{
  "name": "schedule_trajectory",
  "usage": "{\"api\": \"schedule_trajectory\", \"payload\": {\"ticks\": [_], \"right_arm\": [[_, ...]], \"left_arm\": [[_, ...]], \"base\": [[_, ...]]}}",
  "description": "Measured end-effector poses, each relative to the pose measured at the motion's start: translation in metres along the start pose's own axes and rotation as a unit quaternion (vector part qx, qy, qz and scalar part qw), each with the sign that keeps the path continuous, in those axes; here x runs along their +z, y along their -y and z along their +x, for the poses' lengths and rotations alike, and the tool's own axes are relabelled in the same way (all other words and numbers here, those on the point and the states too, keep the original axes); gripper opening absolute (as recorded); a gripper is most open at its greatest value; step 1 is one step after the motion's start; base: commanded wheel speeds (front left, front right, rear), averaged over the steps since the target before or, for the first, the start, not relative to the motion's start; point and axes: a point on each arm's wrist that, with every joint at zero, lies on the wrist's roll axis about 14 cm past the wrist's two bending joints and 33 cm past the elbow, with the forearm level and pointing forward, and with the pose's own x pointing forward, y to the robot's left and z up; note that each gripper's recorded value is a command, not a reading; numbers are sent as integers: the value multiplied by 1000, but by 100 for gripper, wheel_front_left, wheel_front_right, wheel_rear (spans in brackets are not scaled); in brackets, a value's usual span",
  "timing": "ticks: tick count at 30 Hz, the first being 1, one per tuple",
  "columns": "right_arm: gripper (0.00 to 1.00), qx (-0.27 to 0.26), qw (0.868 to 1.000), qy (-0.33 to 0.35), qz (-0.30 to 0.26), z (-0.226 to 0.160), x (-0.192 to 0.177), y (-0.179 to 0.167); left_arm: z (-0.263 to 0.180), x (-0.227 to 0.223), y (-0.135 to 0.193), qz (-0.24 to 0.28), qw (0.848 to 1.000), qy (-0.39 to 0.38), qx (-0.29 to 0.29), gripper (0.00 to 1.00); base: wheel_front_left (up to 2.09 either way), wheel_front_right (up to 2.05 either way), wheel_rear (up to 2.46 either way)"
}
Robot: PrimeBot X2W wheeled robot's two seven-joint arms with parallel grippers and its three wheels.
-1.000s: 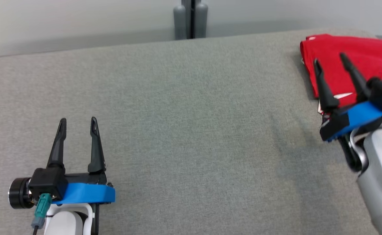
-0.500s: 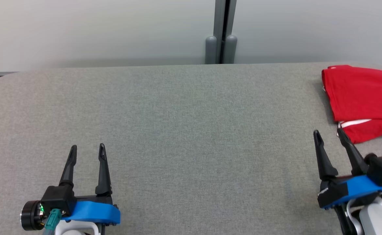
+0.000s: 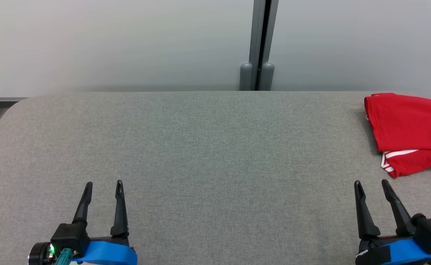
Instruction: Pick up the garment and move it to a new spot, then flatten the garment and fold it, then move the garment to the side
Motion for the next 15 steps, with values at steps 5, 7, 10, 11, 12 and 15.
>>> {"api": "schedule_trajectory", "payload": {"ticks": [5,7,10,11,12,15], "right_arm": [[100,2,1000,7,-2,-6,6,-5],[100,2,1000,9,-2,-7,8,-6],[100,0,1000,10,-3,-10,9,-6],[100,0,1000,10,-3,-10,9,-6],[100,-1,1000,11,-3,-10,10,-6],[100,-2,1000,12,-4,-10,11,-5]], "left_arm": [[-4,-2,-3,-1,1000,-3,4,100],[-5,-2,-3,-2,1000,-3,3,100],[-5,-3,-3,-2,1000,-4,2,100],[-5,-3,-2,-2,1000,-5,1,100],[-5,-4,-2,-2,1000,-5,0,100],[-4,-4,-1,-2,1000,-6,0,100]], "base": [[0,0,0],[0,0,0],[0,0,0],[0,0,0],[0,0,0],[0,0,0]]}}
